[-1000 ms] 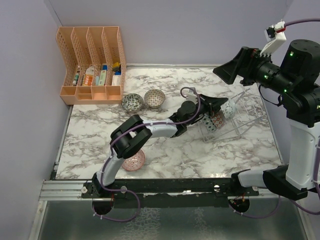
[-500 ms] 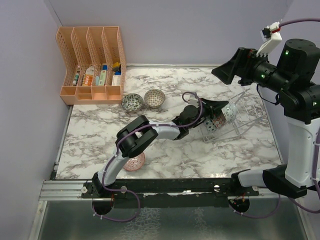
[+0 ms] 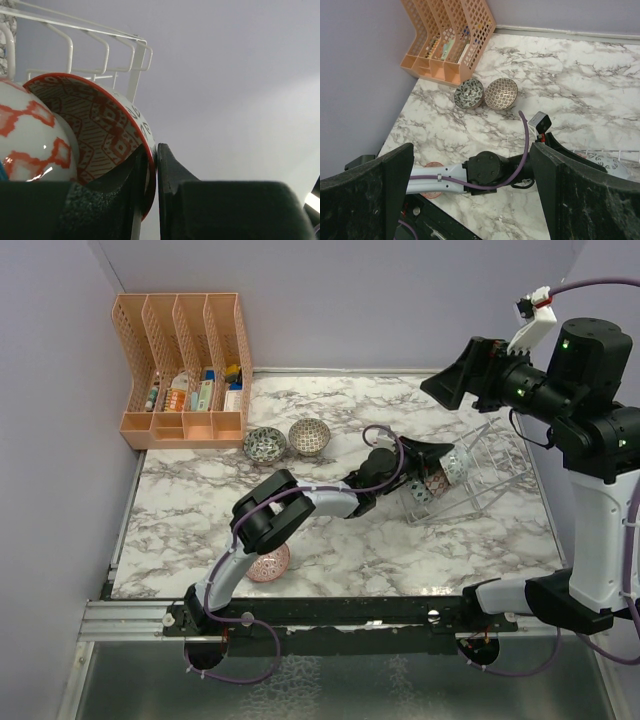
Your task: Load the bowls into the dish rack
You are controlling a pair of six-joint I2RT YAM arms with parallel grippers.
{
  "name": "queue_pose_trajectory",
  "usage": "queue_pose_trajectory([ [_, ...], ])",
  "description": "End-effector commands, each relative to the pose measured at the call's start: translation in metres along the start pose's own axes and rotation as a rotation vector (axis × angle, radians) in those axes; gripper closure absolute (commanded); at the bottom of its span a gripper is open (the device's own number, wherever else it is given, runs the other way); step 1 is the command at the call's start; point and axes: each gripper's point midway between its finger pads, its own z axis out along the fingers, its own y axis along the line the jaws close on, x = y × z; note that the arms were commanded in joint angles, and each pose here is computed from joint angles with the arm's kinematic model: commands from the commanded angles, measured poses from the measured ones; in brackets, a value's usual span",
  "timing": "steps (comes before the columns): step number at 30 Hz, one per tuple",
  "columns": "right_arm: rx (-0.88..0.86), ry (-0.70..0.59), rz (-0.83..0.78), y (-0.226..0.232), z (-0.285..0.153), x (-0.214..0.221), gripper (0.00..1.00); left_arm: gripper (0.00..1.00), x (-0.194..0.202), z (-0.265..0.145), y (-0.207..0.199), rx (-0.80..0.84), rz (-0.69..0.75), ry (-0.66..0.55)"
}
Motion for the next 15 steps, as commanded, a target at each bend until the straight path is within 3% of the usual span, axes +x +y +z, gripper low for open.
queue_pose_trajectory([
  [1, -0.002, 0.005, -0.008, -0.0023, 0.0017, 0.0019, 0.0, 0.81, 0.0218, -0.0049, -0.0176, 0.005, -0.028, 0.07],
  [8, -0.002, 0.011, -0.008, -0.0034, 0.004, 0.0037, 0.0, 0.69, 0.0237, -0.0031, -0.0209, -0.004, -0.008, 0.088],
  [15, -0.005, 0.012, -0.005, -0.0035, 0.0052, 0.0044, 0.0, 0.67, 0.0255, -0.0092, -0.0147, -0.062, -0.001, 0.109],
])
